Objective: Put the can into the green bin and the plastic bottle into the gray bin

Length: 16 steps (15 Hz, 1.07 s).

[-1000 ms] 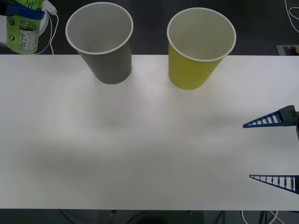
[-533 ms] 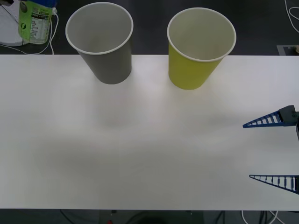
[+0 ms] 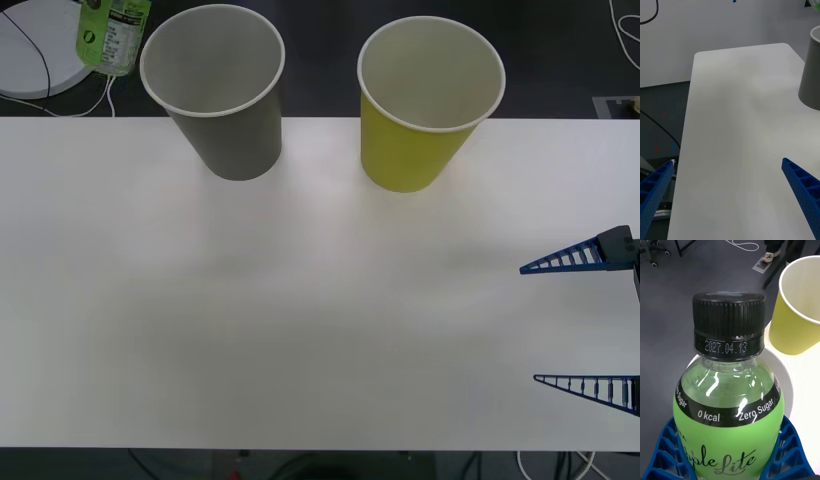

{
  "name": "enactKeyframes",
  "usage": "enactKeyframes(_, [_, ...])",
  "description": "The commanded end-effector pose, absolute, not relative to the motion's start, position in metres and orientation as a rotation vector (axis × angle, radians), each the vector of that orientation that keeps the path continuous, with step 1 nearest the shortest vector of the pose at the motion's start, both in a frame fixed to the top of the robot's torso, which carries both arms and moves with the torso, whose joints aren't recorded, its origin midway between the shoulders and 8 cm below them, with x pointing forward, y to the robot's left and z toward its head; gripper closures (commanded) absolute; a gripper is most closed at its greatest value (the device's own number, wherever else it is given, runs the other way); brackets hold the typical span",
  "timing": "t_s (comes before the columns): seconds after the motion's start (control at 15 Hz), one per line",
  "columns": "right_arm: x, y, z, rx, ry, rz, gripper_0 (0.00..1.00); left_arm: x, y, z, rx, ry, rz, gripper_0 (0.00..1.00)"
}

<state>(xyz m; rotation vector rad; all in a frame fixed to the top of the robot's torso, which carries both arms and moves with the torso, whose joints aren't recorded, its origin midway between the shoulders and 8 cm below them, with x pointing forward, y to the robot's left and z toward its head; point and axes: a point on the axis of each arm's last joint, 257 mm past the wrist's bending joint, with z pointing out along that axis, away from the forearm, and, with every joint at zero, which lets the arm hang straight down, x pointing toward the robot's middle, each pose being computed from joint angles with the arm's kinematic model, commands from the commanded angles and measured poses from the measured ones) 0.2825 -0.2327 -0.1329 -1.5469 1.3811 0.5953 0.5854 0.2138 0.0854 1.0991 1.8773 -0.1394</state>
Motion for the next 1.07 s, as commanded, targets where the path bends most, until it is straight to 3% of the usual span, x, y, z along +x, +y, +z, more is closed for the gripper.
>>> enactKeyframes(0.07, [0.283,-0.233,-0.133,-1.547,1.381,0.595,0.0,0.591,0.196,0.091,1.084,1.871,-0.175,1.0])
enactKeyframes(0.27, [0.283,-0.233,-0.133,-1.547,1.381,0.595,0.0,0.597,0.182,0.095,1.065,1.868,-0.231,1.0])
enactKeyframes(1.07, [0.283,-0.233,-0.133,-1.547,1.381,0.595,0.0,0.605,0.153,0.088,1.079,1.852,-0.231,1.0])
